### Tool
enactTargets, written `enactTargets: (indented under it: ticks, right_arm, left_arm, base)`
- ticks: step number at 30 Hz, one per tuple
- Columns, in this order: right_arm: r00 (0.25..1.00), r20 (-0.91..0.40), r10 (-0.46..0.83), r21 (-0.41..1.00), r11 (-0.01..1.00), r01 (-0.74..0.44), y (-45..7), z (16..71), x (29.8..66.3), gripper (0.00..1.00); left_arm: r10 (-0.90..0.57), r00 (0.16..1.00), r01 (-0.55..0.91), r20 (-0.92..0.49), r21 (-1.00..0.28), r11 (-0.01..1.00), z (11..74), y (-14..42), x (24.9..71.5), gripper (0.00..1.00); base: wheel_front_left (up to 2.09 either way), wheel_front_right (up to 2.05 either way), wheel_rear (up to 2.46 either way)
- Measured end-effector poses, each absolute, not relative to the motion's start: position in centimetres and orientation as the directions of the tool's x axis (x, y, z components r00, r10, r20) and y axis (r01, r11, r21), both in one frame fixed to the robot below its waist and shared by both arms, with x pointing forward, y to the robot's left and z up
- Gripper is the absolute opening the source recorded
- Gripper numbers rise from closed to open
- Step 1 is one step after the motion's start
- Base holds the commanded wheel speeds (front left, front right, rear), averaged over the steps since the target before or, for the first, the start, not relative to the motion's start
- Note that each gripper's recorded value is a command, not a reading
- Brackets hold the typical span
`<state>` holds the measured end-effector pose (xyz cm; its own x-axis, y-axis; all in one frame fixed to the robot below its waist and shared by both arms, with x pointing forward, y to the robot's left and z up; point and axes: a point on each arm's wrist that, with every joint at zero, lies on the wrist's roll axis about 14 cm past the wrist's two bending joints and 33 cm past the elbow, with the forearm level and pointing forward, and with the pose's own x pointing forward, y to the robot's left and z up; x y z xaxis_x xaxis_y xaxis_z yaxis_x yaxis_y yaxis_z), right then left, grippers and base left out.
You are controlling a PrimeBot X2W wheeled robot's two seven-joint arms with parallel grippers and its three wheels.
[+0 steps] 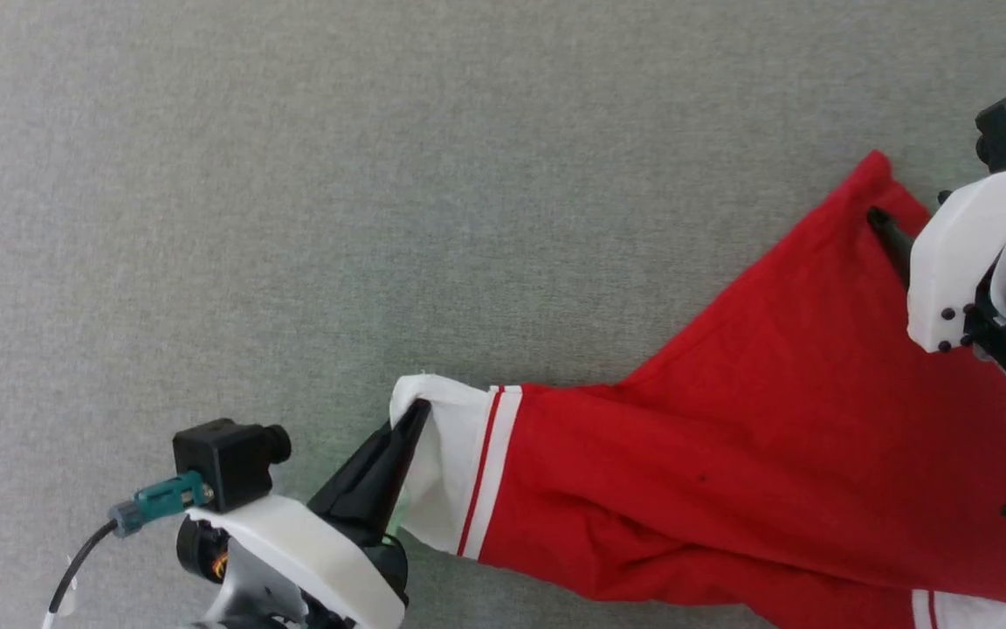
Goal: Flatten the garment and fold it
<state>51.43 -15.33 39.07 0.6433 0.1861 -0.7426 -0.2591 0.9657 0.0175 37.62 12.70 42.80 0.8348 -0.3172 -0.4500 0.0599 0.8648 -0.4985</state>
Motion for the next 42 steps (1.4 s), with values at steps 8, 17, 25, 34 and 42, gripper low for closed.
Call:
enactTargets:
  ticks: [8,17,25,34,42]
  right_arm:
    - [0.597,-0.768,0.232,0.043,0.948,-0.314,-13.8,37.3,52.6,0.63]
    - [0.560,-0.785,0.267,0.057,0.930,-0.364,-12.7,37.9,52.1,0.00]
    - [0.751,-0.597,0.282,0.116,0.957,-0.268,-13.2,42.3,53.2,0.00]
    - [0.957,-0.207,0.204,0.212,0.964,-0.160,-15.2,52.7,53.2,0.00]
    - [0.982,0.068,0.178,0.221,0.957,-0.189,-15.5,62.3,51.2,0.00]
  left_arm:
    - [-0.294,0.828,0.028,-0.477,-0.488,0.872,41.7,13.5,37.7,0.00]
    - [-0.291,0.828,0.023,-0.479,-0.489,0.872,41.8,13.6,37.3,0.00]
    - [-0.260,0.872,0.029,-0.414,-0.488,0.873,43.7,14.2,37.6,0.00]
    - [-0.156,0.970,0.064,-0.185,-0.424,0.903,50.4,16.3,40.8,0.00]
    - [-0.133,0.971,0.189,0.200,-0.292,0.938,62.8,16.3,44.6,0.00]
  base:
    - [0.00,0.00,0.00]
    - [0.00,0.00,0.00]
    - [0.00,0.00,0.00]
    - [0.00,0.00,0.00]
    - [0.00,0.00,0.00]
